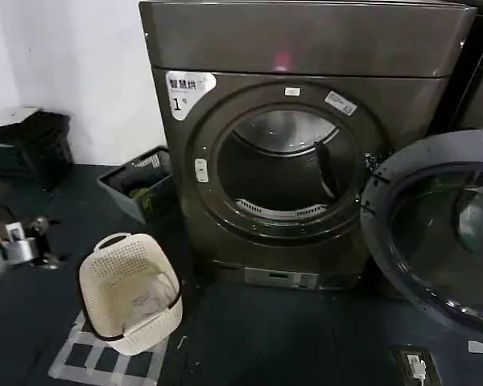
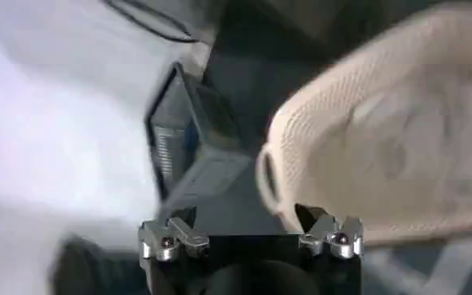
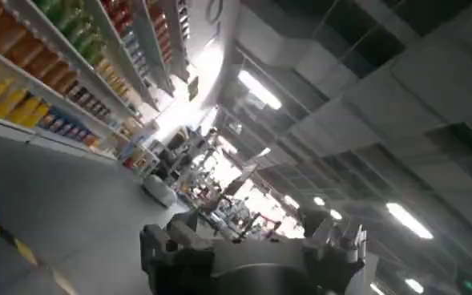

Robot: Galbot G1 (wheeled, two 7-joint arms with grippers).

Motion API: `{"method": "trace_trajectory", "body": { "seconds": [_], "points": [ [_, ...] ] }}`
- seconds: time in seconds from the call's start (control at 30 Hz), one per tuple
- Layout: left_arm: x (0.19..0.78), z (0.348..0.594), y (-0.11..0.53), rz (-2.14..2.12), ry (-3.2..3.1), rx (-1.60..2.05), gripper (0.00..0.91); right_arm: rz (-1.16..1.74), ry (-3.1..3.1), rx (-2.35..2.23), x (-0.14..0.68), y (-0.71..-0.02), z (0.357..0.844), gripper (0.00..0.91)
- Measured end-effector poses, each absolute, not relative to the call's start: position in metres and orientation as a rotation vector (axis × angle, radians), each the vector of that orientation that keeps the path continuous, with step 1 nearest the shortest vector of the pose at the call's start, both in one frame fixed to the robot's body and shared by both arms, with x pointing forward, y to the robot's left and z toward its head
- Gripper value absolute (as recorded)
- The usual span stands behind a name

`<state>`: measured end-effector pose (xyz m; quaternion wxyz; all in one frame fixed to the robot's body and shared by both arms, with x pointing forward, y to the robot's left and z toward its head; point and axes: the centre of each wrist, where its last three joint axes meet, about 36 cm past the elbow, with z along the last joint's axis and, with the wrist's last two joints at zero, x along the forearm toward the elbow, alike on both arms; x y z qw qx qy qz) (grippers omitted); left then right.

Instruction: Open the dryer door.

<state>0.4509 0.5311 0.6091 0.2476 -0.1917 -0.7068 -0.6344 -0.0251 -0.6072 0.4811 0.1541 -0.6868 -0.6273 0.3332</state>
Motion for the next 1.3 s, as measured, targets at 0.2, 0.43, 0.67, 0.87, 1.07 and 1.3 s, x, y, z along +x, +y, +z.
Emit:
{"method": "trace_trajectory", "body": {
  "seconds": [0.2,0.43,0.67,0.87,1.07,1.3],
  "points": [
    [0.458,0.634,0.572,-2.012,-1.654,-0.724,0.907,0.946,-1.836,-1.941,-0.017,-0.603,0.477,0.907],
    [0.461,0.644,0.591,-2.184,-1.415,-0.958,0.907,0.946,-1.849,-1.929,-0.017,-0.601,0.474,0.907],
    [0.465,0.642,0.594,-2.319,-1.256,-1.149,0.907,0.947,-1.85,-1.926,-0.02,-0.6,0.471,0.907],
    [0.467,0.641,0.597,-2.393,-1.138,-1.237,0.907,0.941,-1.856,-1.919,-0.02,-0.597,0.467,0.907],
    [0.47,0.641,0.588,-2.442,-1.1,-1.24,0.907,0.94,-1.86,-1.919,-0.019,-0.595,0.467,0.907],
    [0.477,0.638,0.57,-2.514,-0.949,-1.296,0.907,0.945,-1.856,-1.92,-0.021,-0.593,0.468,0.907]
  ]
}}
